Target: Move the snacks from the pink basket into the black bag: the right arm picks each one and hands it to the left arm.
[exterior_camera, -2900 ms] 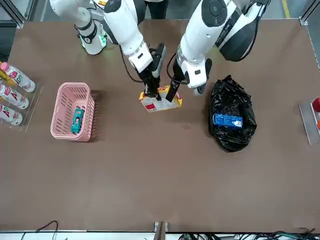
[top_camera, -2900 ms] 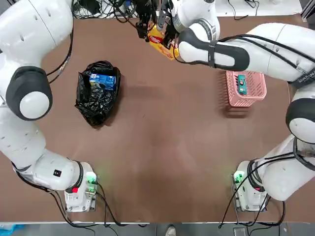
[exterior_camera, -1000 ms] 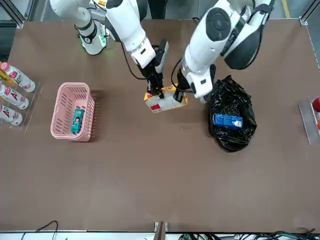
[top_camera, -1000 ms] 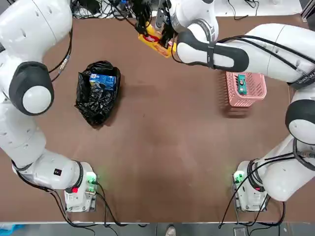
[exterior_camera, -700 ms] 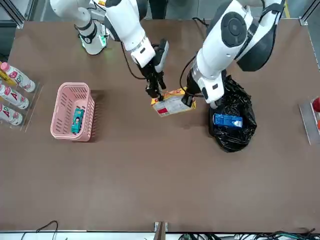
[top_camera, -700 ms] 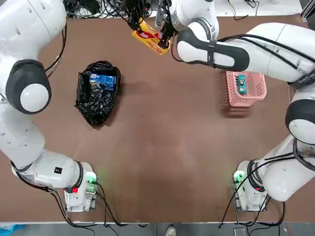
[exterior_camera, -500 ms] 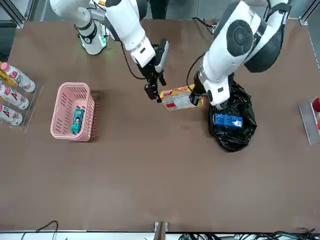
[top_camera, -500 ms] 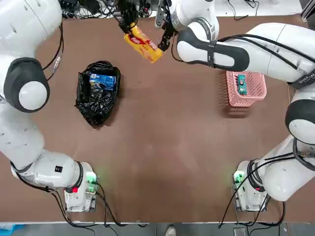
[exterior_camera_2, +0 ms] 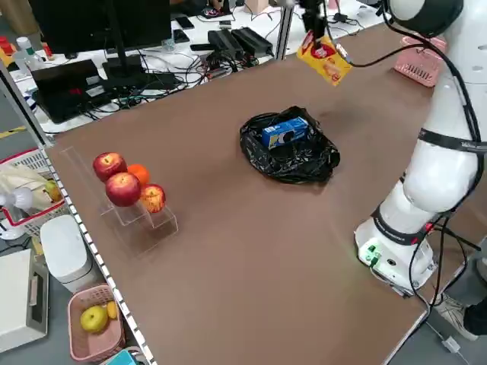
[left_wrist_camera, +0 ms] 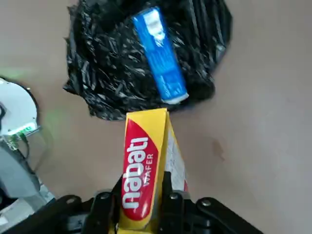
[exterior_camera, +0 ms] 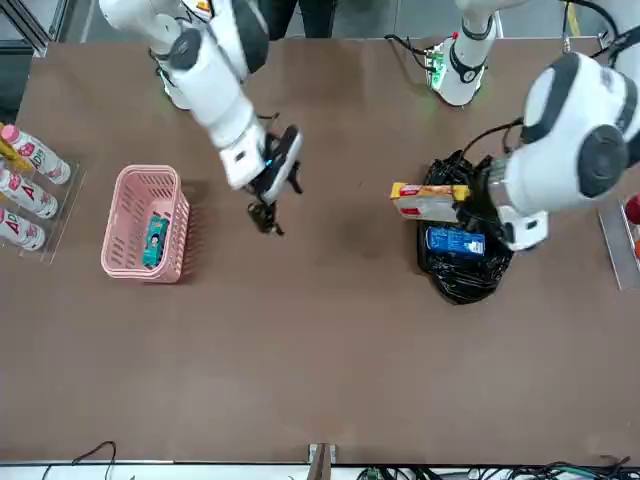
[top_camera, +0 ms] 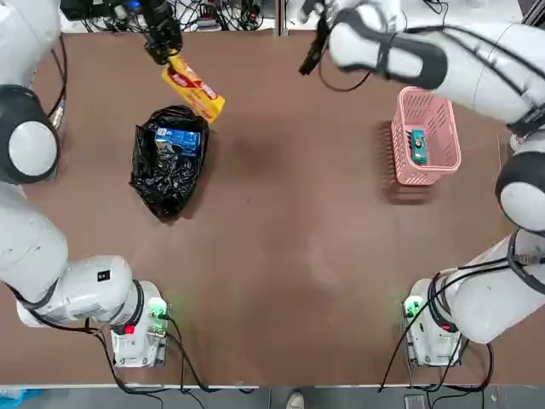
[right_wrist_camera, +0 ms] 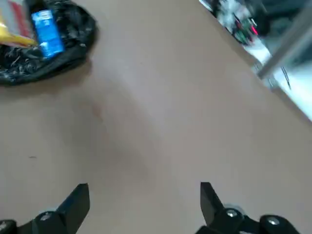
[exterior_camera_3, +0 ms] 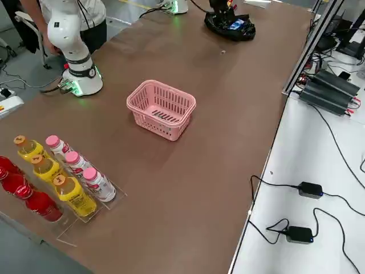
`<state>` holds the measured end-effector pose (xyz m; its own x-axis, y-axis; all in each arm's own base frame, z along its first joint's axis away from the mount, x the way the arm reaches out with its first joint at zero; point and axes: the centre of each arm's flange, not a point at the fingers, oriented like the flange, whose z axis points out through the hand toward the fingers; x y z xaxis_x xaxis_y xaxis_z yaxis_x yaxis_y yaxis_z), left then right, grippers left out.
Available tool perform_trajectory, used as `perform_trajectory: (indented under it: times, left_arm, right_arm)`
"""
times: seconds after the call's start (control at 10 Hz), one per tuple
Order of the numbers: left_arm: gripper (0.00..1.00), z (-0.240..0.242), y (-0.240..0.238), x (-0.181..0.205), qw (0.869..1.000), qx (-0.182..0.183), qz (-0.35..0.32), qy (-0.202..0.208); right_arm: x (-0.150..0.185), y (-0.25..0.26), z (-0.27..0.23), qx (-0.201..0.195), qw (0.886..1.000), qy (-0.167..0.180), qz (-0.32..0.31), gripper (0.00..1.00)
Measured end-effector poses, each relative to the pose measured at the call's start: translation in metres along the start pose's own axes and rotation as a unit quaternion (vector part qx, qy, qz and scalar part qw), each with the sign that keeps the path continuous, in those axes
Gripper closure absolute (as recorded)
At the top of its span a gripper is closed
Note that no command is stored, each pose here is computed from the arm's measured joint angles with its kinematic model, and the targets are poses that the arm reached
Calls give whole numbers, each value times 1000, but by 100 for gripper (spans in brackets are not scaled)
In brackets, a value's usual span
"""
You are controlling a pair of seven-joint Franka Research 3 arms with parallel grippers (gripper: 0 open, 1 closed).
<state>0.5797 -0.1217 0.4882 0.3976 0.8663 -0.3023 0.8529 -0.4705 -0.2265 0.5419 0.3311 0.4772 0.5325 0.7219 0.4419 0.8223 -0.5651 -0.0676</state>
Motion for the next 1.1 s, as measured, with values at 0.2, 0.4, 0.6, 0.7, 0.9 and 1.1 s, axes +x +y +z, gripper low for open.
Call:
perform_trajectory:
  times: [0.2,0.4,0.6,0.7,0.9,1.1]
  left_arm:
    - [71,5,-55,91,999,-9,1,-38]
    - [71,39,-79,139,998,-19,14,-51]
    - [71,91,-78,140,998,-5,31,-59]
    - [71,114,-81,141,997,4,34,-64]
    - [71,146,-84,145,998,-1,30,-59]
    - [71,170,-89,161,999,-32,12,-40]
  right_arm:
    - [-62,82,-31,23,994,-28,104,0]
    - [-136,134,-61,55,974,-77,205,0]
    - [-182,157,-73,56,953,-93,283,0]
    - [-205,163,-76,45,945,-105,306,0]
    - [-235,164,-84,-8,931,-139,338,0]
    - [-254,160,-86,-30,916,-151,371,0]
